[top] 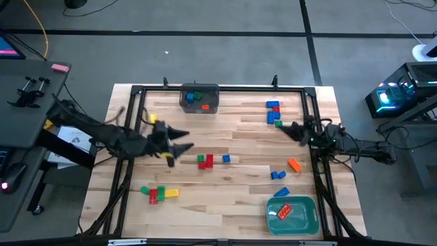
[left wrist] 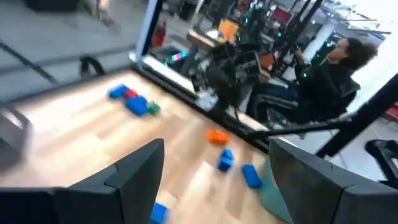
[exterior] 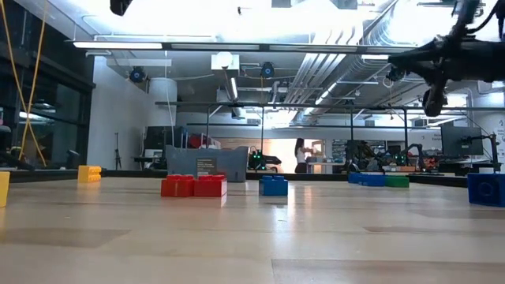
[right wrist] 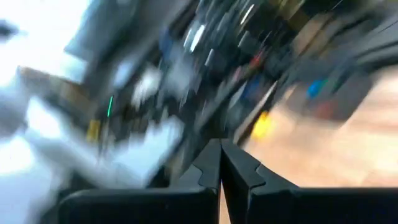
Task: Sort blocks by size
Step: Put the blue game piece into the black bin
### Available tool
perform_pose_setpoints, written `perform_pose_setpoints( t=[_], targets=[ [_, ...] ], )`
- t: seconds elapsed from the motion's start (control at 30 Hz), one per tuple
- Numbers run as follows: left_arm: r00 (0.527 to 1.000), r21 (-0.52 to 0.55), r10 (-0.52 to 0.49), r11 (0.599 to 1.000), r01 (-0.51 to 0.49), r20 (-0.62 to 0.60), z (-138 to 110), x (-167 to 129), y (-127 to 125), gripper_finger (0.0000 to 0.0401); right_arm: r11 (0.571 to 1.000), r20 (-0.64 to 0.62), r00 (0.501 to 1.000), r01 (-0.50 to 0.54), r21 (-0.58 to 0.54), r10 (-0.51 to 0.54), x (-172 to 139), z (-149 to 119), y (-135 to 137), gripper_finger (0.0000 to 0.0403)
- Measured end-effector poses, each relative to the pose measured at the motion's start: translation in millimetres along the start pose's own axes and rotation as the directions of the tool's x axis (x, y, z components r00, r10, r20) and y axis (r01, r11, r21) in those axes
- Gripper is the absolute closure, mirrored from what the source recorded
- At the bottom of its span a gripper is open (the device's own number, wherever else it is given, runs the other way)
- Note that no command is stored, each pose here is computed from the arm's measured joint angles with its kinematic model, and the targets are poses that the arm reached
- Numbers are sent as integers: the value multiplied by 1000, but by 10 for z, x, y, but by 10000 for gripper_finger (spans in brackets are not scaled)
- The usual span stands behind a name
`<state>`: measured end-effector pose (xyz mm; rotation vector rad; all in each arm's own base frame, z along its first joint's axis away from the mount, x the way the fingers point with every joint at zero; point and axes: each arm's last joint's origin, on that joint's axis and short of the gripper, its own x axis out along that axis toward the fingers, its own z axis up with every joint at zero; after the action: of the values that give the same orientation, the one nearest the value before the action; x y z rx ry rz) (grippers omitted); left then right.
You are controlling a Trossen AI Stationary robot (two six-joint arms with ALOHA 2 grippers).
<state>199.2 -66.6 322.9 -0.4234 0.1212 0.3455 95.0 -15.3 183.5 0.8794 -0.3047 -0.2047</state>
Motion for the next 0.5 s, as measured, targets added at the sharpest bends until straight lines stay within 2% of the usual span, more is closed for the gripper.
perform_pose_setpoints(
  t=[0.1, 0.23, 0.37, 0.5],
  targets=[
    [1000, 98, 19, 995, -18, -11, 109, -98, 168, 128, 995, 211, 975, 46, 94, -65, 8, 99, 32, 402],
    [999, 150, 40, 988, -34, -35, 245, -236, 423, 128, 995, 385, 918, 66, 75, -90, 53, 192, 96, 402],
    [996, 184, 55, 982, -40, -74, 330, -305, 650, 128, 989, 408, 901, 130, 67, -146, 199, 174, 101, 402],
    [996, 195, 52, 980, -38, -66, 426, -279, 799, 128, 968, 377, 892, 237, 81, -249, 549, 203, 214, 402]
  ],
)
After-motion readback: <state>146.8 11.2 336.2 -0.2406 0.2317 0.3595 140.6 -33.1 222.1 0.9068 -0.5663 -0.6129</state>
